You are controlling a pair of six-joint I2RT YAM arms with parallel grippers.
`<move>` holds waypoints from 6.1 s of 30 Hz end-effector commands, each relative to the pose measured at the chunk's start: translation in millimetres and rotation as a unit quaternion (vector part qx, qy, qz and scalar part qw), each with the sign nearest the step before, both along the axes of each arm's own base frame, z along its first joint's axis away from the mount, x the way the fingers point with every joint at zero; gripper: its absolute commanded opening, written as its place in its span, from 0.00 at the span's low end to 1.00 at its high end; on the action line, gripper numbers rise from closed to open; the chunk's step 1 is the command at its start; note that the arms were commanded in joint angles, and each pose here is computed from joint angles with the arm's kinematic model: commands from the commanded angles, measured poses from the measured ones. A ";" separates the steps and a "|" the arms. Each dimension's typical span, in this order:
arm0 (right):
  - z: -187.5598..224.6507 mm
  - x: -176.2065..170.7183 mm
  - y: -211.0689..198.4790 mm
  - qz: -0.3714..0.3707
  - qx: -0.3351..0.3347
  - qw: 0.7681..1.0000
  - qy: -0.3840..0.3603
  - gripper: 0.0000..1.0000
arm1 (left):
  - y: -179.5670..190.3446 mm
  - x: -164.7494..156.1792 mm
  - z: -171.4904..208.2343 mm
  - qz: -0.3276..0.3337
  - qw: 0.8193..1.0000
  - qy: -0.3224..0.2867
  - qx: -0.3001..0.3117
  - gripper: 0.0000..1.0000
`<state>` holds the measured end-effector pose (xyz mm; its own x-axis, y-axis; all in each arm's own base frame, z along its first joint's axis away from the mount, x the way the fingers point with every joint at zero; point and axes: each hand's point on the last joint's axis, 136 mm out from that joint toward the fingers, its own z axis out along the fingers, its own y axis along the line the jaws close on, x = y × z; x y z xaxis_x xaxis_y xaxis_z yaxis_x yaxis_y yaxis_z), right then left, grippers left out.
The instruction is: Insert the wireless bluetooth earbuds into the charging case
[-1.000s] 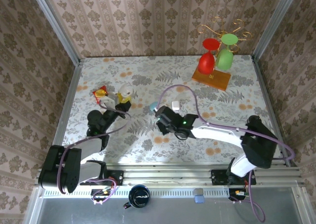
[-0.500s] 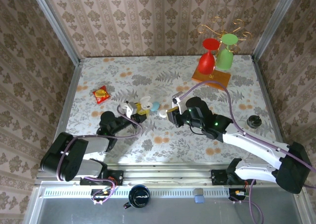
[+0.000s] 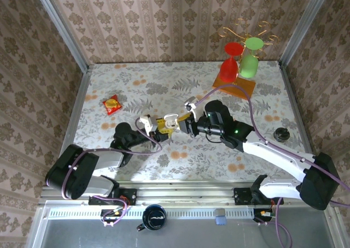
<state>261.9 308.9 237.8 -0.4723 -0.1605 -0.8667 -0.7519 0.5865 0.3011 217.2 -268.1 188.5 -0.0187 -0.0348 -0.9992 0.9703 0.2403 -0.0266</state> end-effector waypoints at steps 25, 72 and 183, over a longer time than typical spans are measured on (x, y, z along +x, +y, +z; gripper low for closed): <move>5.4 0.4 11.8 0.034 0.002 0.999 -0.012 0.23 | 1.3 -7.7 37.3 -0.007 0.998 -0.050 -0.037 0.10; 22.7 -10.1 23.0 0.111 0.030 0.992 0.052 0.65 | -0.3 3.3 40.0 0.009 0.997 -0.063 -0.034 0.09; -129.7 54.6 -142.1 -0.341 0.096 0.909 0.220 0.80 | 37.4 40.2 -12.1 0.148 0.973 -0.031 0.174 1.00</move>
<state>307.7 189.8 92.8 -0.7704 0.4730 -0.4275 0.0048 0.6748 0.7380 232.1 -251.9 172.8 0.0287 0.2938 -0.9554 0.9398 0.3176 0.1259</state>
